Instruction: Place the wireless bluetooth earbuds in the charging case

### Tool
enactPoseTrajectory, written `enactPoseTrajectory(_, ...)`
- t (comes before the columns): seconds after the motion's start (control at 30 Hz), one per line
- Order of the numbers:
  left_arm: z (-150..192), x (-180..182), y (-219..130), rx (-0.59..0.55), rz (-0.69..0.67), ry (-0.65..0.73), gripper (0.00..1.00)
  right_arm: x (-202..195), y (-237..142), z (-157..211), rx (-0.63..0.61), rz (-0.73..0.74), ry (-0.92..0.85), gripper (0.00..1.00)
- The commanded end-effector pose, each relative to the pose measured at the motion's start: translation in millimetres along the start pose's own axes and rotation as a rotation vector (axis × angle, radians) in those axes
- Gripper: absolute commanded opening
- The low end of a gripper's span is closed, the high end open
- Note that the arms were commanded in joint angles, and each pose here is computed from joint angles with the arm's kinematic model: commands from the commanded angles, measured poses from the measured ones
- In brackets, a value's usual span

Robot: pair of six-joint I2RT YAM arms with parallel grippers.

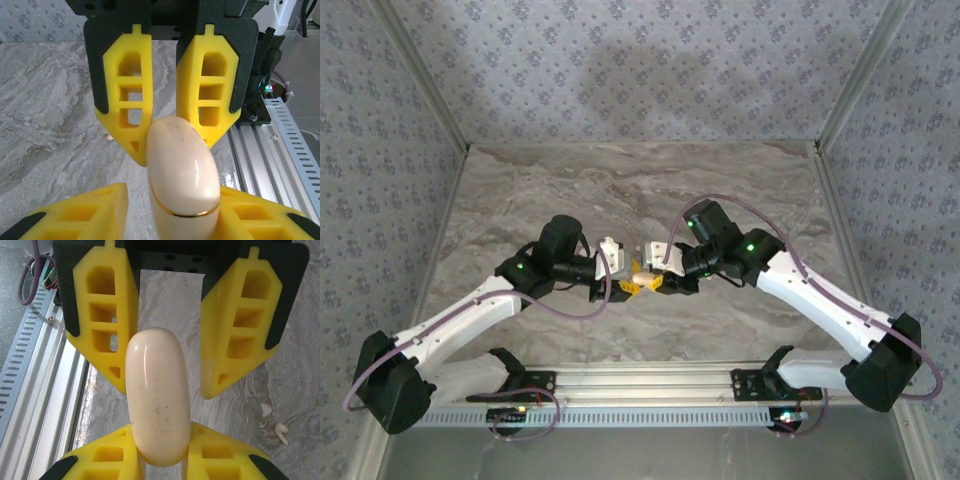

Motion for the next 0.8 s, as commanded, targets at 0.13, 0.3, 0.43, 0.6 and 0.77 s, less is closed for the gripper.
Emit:
enactPoseTrajectory(0.13,-14,-10,-2,-0.028,0.054,0.039,0.3,-3,0,-12,-0.048,-0.005,-0.025,0.22)
enactPoseTrajectory(0.3,-14,-10,-2,-0.029,0.054,0.038,0.22,0,-2,-11,-0.051,-0.005,-0.023,0.31)
enactPoseTrajectory(0.43,-14,-11,-2,-0.028,0.054,0.037,0.21,-4,-6,-10,-0.06,0.042,-0.01,0.49)
enactPoseTrajectory(0.6,-14,-11,-2,-0.03,0.055,0.039,0.21,-14,-16,-14,-0.092,0.121,-0.029,0.49)
enactPoseTrajectory(0.77,-13,-12,-2,-0.031,0.066,0.04,0.21,-28,-26,-7,-0.08,0.202,-0.004,0.49)
Point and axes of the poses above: each hand's point on the last joint's axis, 136 mm out from that joint toward the fingers, its own y axis out along the fingers, its own x axis along the line the jaws close on, z = x × y, the point moved 2 cm from there along -y, back along the fingers, and after that the axes turned 15 degrees about -y, right-handed, at the moved point
